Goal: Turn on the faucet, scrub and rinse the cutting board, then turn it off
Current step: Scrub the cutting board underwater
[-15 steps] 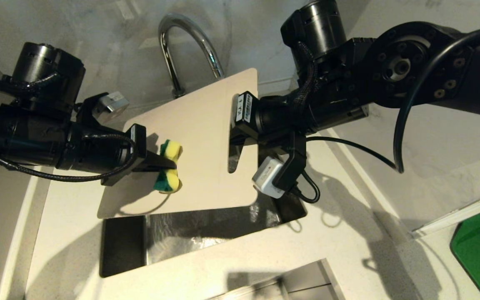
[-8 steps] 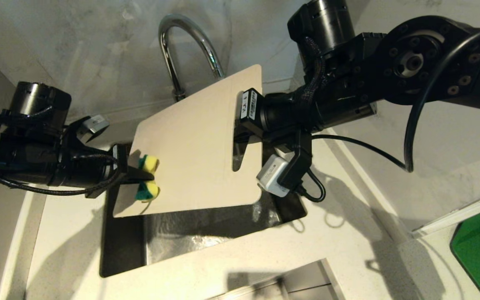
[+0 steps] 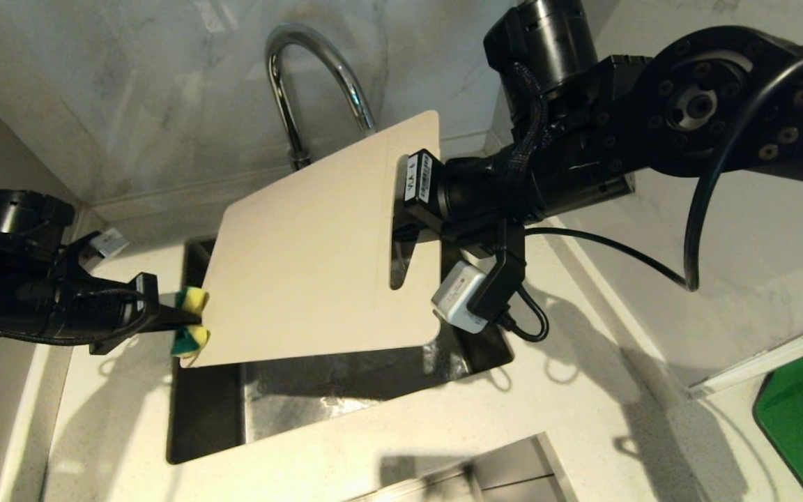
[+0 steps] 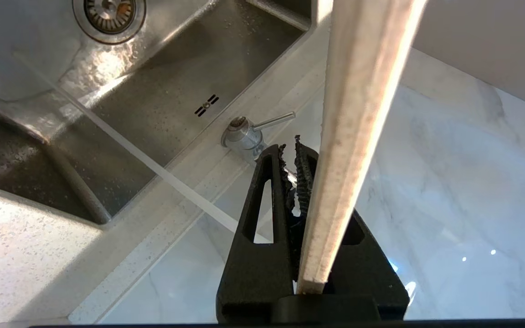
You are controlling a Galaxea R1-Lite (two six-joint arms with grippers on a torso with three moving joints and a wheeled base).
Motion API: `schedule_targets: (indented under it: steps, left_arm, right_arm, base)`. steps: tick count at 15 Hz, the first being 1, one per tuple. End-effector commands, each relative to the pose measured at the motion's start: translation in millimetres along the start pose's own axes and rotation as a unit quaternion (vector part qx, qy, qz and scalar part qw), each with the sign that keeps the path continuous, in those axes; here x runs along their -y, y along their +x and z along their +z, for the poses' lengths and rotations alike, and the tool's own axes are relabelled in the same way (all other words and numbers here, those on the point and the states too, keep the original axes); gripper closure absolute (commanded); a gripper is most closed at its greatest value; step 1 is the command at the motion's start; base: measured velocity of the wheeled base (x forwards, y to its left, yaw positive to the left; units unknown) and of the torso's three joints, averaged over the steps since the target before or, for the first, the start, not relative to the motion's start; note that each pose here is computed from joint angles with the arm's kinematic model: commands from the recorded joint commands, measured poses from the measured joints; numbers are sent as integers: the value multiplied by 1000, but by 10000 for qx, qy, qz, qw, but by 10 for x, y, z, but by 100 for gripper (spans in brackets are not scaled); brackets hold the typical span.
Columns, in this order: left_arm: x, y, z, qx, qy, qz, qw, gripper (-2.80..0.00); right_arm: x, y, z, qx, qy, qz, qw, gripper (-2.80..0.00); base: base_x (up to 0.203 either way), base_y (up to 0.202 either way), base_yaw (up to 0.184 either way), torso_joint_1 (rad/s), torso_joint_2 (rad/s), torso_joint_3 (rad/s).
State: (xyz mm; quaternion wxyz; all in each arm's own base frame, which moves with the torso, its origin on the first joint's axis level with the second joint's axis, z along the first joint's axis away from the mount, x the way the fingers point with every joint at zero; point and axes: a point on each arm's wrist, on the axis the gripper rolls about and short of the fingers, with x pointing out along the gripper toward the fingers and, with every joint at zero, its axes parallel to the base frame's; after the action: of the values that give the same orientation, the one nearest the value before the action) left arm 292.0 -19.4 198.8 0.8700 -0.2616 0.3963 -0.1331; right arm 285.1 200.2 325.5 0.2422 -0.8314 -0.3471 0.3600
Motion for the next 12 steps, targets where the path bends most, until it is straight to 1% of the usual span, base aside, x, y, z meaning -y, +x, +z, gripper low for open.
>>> schedule_targets:
  steps: [1,3,5,7,8,10,12]
  left_arm:
    - [-142,-18,29,44,-85,144,9999,0]
    - [-185,-77,69,155,-77,169,9997,0]
    - [-49,-276,155,477,80,-54,9988,0]
    - [182,-561,222,856,325,-296,9954,0]
    - [266,-675,248,951,389,-355,9941,0]
    - [358,-856,251,1112,394,-425,9921,0]
    - [401,-952,230,1216,433,-503,9904,0]
  right_arm:
    - [-7,-15,15,33,-58,16,10000,0]
    - [-30,-19,32,66,-39,56,10000,0]
    - [-93,11,68,160,-15,158,9997,0]
    - [-203,40,95,245,66,314,9992,0]
    - [-241,44,81,230,99,366,9990,0]
    - [-315,90,60,247,105,450,9986,0]
    - [-401,156,49,295,101,543,9980,0]
  base:
    - [0,0,0,0,0,0]
    - [0,0,0,0,0,0]
    - [0,0,0,0,0,0]
    - [0,0,0,0,0,0]
    - [0,0,0,0,0,0]
    - [0,0,0,0,0,0]
    - [0,0,0,0,0,0]
